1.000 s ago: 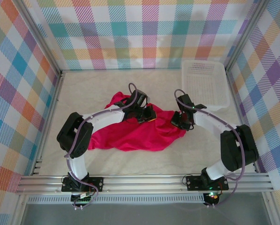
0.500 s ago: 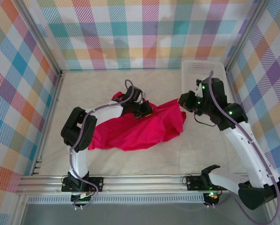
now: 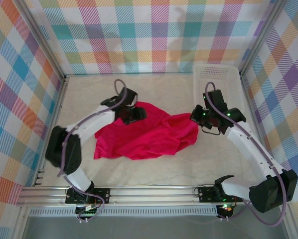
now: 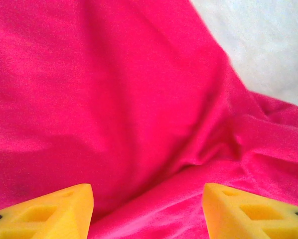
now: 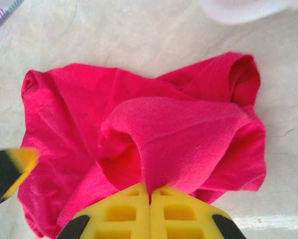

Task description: Fold the inside-out t-shirt

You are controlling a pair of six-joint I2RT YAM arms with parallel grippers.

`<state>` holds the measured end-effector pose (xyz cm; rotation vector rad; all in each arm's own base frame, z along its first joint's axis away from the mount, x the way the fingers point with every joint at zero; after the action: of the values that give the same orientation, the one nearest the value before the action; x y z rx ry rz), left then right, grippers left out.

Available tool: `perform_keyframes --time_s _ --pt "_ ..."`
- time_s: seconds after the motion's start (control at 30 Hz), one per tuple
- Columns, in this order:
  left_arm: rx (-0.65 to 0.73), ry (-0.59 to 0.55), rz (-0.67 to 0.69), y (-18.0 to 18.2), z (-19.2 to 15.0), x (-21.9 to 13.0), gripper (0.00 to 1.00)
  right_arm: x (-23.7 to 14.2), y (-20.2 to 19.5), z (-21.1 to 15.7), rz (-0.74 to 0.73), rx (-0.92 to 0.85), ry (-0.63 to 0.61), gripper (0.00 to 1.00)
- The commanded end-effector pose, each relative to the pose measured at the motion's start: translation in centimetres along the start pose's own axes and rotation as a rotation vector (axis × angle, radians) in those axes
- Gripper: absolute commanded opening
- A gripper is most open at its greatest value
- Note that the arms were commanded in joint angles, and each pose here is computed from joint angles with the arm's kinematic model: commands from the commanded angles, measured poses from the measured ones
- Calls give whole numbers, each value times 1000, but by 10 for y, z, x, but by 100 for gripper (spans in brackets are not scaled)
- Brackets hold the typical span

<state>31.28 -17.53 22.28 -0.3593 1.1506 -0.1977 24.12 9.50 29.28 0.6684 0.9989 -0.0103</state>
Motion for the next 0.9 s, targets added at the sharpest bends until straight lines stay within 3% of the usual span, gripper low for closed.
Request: perform_keyframes --time_s 0.0,0.2,0.33,0.63,0.87 --pt "-28 63 327 68 -31 -25 59 -12 -2 10 -10 -20 -82 0" --pt "-290 13 367 144 -55 -28 65 -7 0 13 12 -18 -62 0" --pt "-377 -56 354 165 -41 -24 69 -7 1 12 15 -25 -51 0" --pt "-480 -33 362 199 -15 6 54 -16 2 13 32 -36 -60 0" --pt "-459 -75 327 202 1 17 53 -16 8 16 63 -39 -49 0"
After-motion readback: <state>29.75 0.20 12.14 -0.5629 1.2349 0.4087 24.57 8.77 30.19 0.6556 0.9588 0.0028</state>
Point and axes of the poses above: each hand's point on the last joint's axis, 136 mm out from that joint toward the fingers, its own x axis out along the fingers, its own y axis along the line the jaws close on, z = x × y, the point moved 10 cm from there along -x, back along the fingers, and after that the axes turned 5 degrees about x, right-handed, at the moved point
